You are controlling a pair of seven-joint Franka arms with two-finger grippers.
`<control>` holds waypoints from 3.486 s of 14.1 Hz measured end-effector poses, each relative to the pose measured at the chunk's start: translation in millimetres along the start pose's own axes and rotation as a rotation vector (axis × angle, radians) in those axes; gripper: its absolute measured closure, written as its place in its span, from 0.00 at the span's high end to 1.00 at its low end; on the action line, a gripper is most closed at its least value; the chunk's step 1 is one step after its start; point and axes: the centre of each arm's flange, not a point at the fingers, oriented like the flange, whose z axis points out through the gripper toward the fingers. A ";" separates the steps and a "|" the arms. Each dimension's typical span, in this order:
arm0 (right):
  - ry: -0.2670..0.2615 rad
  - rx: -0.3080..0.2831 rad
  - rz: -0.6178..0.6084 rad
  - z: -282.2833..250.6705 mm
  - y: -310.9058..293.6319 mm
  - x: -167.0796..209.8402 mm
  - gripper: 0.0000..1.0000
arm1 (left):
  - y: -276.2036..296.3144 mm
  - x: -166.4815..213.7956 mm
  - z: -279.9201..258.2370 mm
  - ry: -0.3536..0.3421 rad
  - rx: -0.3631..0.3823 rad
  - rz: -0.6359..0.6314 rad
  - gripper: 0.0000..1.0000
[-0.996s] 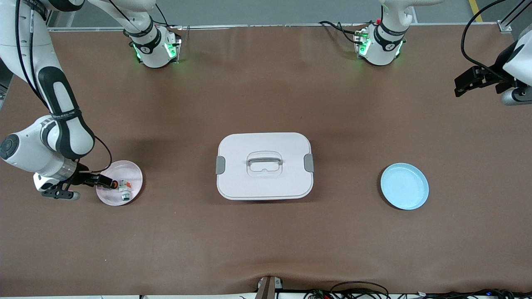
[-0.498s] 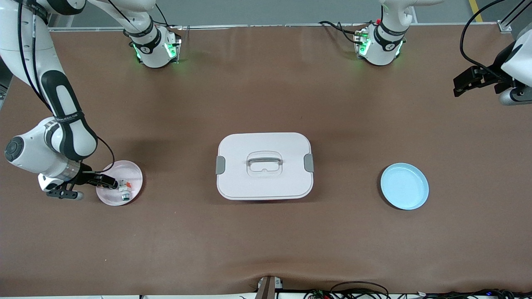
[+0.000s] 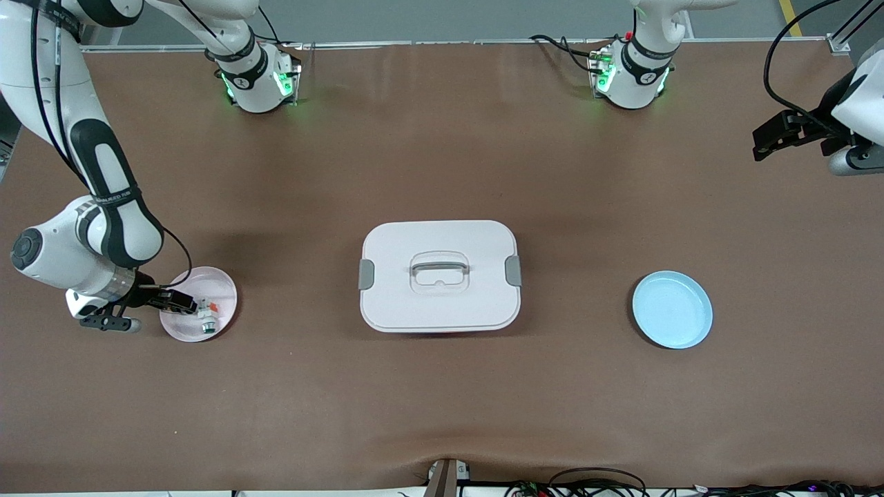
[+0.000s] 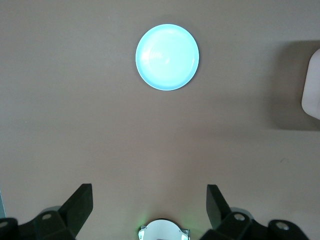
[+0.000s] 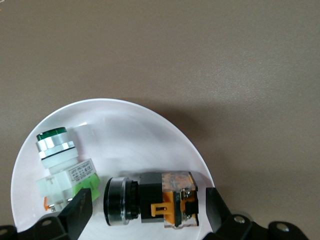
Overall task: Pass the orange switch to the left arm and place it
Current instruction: 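Lower the right gripper and grasp the orange-black switch, then lift the switch with the right gripper while the left gripper approaches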
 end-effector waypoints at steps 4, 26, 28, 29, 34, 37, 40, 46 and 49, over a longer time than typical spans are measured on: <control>-0.007 0.001 -0.022 3.9 -0.3 -1.1 0.75 | 0.1 0.1 1.2 -0.003 0.000 0.000 1.00; -0.169 0.095 0.051 -129.2 -95.4 45.4 0.73 | 5.5 0.1 2.7 -0.007 -0.018 0.008 1.00; -0.201 0.085 0.162 -148.8 -143.8 37.9 0.73 | 6.9 1.5 4.1 -0.008 -0.022 0.010 1.00; -0.207 0.078 0.209 -158.4 -169.9 33.3 0.73 | 7.6 2.9 5.7 -0.010 -0.024 0.011 1.00; -0.231 0.037 0.501 -199.0 -279.7 7.7 0.73 | 13.5 12.6 16.2 -0.019 -0.036 0.019 1.00; -0.236 0.044 0.670 -216.5 -332.0 -1.1 0.73 | 27.5 19.3 18.3 0.002 -0.092 0.038 1.00; -0.306 0.129 0.850 -226.8 -357.8 -5.3 0.73 | 39.7 27.2 24.5 0.001 -0.171 0.044 1.00; -0.344 0.143 1.079 -250.2 -419.2 -22.6 0.73 | 65.7 41.1 45.7 -0.077 -0.379 0.039 1.00; -0.352 0.139 1.147 -263.6 -466.5 -43.3 0.73 | 102.6 41.9 42.3 -0.045 -0.422 0.081 1.00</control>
